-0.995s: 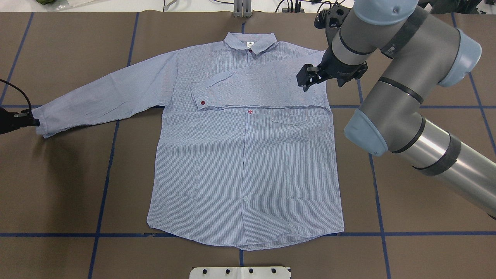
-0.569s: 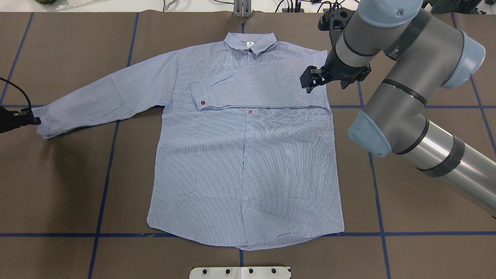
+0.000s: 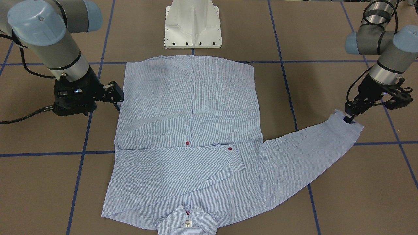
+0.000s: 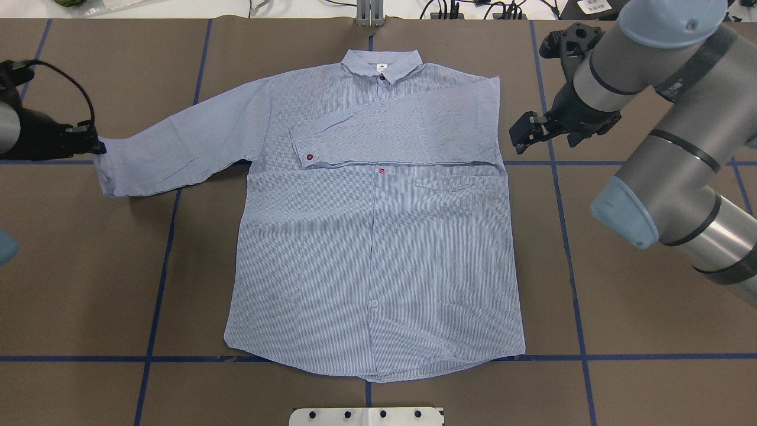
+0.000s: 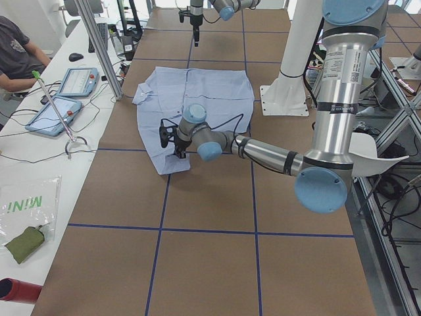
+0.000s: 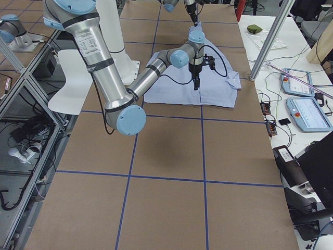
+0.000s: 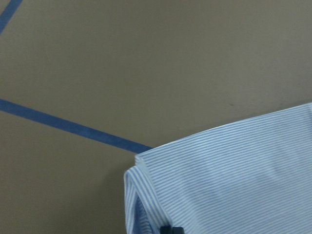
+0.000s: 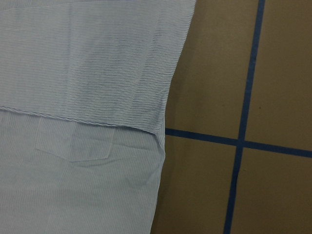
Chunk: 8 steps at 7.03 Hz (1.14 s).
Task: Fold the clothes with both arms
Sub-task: 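Fold the held sleeve across the shirt front with the left gripper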
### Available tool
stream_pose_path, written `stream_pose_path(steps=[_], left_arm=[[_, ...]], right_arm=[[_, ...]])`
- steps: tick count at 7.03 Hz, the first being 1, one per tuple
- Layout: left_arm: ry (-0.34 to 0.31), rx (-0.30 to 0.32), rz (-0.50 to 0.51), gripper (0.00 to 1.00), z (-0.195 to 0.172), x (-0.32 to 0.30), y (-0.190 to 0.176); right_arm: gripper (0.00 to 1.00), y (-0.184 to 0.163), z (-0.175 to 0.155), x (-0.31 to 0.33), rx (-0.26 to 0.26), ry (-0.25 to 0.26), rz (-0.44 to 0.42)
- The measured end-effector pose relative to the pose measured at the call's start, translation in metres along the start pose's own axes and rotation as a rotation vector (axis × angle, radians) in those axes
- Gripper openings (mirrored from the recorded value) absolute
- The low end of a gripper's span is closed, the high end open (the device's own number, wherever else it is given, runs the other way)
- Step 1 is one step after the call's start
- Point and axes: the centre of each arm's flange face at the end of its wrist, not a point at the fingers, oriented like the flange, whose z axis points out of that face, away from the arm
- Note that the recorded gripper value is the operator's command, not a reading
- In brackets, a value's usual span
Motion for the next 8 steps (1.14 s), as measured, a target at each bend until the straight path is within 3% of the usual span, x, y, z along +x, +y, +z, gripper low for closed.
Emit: stream_pose_path(steps=[2, 5, 6, 8], left_arm=[[-0.008, -0.013, -0.012, 0.00, -0.033, 0.152, -0.022], [0.092, -0.043, -0.092, 0.00, -0.059, 0.350, -0.025], [0.147, -0.065, -0.126, 0.00, -0.065, 0.409, -0.013], [0.215, -0.121, -0.143, 0.00, -0.061, 0.462, 0.027]], right_arm=[[1.00, 0.019, 0.002, 0.045, -0.028, 0.008, -0.012], [1.00, 0.039, 0.000, 0.098, -0.047, 0.031, -0.027], [1.00, 0.041, 0.001, 0.105, -0.051, 0.036, -0.028], [1.00, 0.041, 0.002, 0.111, -0.052, 0.042, -0.024]])
